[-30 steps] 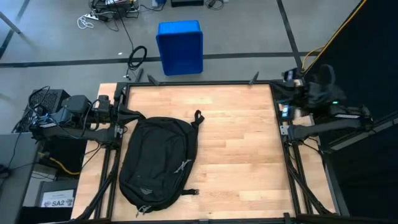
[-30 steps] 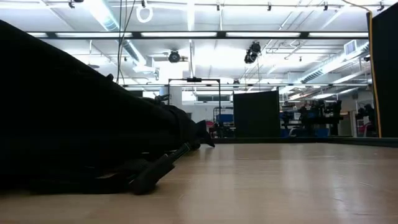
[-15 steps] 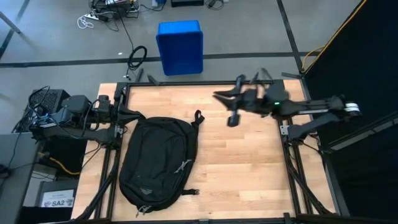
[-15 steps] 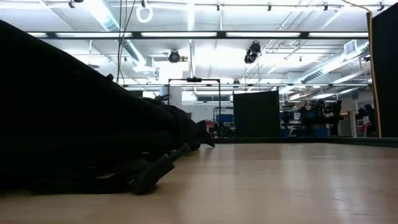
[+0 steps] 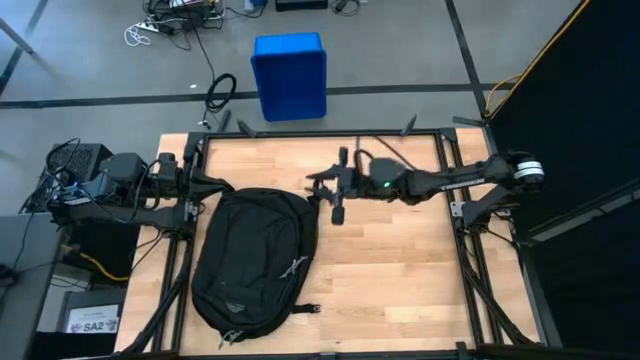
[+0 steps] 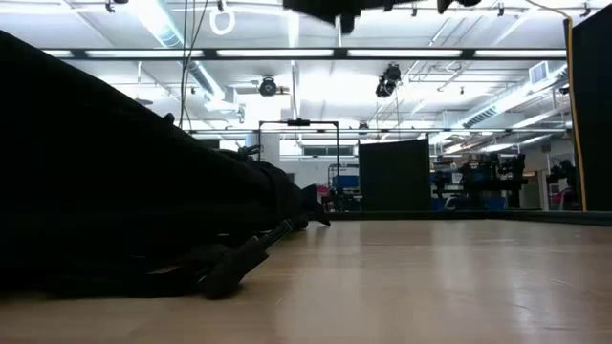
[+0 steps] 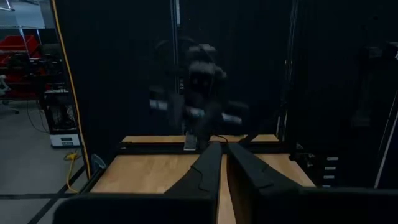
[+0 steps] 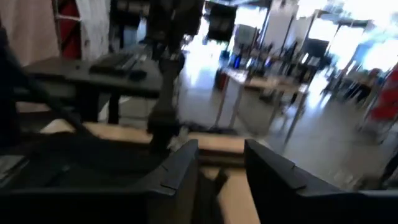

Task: Unpack backpack
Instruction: Open the black backpack

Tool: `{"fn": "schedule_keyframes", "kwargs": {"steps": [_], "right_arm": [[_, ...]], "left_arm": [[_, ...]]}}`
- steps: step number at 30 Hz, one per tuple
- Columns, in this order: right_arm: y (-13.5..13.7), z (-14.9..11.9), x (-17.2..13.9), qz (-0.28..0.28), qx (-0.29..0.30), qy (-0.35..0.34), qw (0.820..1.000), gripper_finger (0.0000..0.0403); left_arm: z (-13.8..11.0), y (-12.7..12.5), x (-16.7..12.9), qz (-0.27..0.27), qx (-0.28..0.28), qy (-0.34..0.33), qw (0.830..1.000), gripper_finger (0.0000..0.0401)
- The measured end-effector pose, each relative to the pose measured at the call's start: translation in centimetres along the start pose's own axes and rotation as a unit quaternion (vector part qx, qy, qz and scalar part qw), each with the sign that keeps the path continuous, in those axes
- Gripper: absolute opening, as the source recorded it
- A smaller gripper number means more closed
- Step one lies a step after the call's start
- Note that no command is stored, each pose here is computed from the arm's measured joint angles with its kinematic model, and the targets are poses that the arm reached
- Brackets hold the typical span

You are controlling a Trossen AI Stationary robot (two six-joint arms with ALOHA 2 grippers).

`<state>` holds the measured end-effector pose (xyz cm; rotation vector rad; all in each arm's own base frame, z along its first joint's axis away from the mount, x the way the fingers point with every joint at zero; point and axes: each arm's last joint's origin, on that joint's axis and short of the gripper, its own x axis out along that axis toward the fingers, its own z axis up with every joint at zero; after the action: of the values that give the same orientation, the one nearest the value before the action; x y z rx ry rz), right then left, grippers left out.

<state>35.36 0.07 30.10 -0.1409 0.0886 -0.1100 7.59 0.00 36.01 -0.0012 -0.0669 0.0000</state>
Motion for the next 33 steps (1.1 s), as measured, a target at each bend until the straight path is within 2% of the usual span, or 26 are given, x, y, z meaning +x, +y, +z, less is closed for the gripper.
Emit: {"fn": "schedule_keyframes", "kwargs": {"steps": [3,10,17,27,30,33], "right_arm": [[0.9,-2.9,1.4,0.01,0.005,0.065,0.998,0.0147],[3.1,-8.1,3.9,0.024,-0.004,0.138,0.99,0.0198],[4.0,-12.2,5.1,-0.041,0.009,0.202,0.979,0.0241],[4.2,-15.1,5.5,-0.055,0.057,0.256,0.963,0.0283],[3.7,-15.6,5.4,-0.06,0.057,0.274,0.958,0.0278],[3.1,-16.0,5.5,-0.067,0.054,0.281,0.956,0.0254]], "left_arm": [[0.0,0.0,0.0,0.0,0.0,0.0,1.0,0.0],[0.0,0.0,0.0,0.0,0.0,0.0,1.0,0.0],[0.0,0.0,0.0,0.0,0.0,0.0,1.0,0.0],[0.0,0.0,0.0,0.0,0.0,0.0,1.0,0.0],[0.0,0.0,0.0,0.0,0.0,0.0,1.0,0.0],[0.0,0.0,0.0,0.0,0.0,-0.001,1.0,0.0]]}}
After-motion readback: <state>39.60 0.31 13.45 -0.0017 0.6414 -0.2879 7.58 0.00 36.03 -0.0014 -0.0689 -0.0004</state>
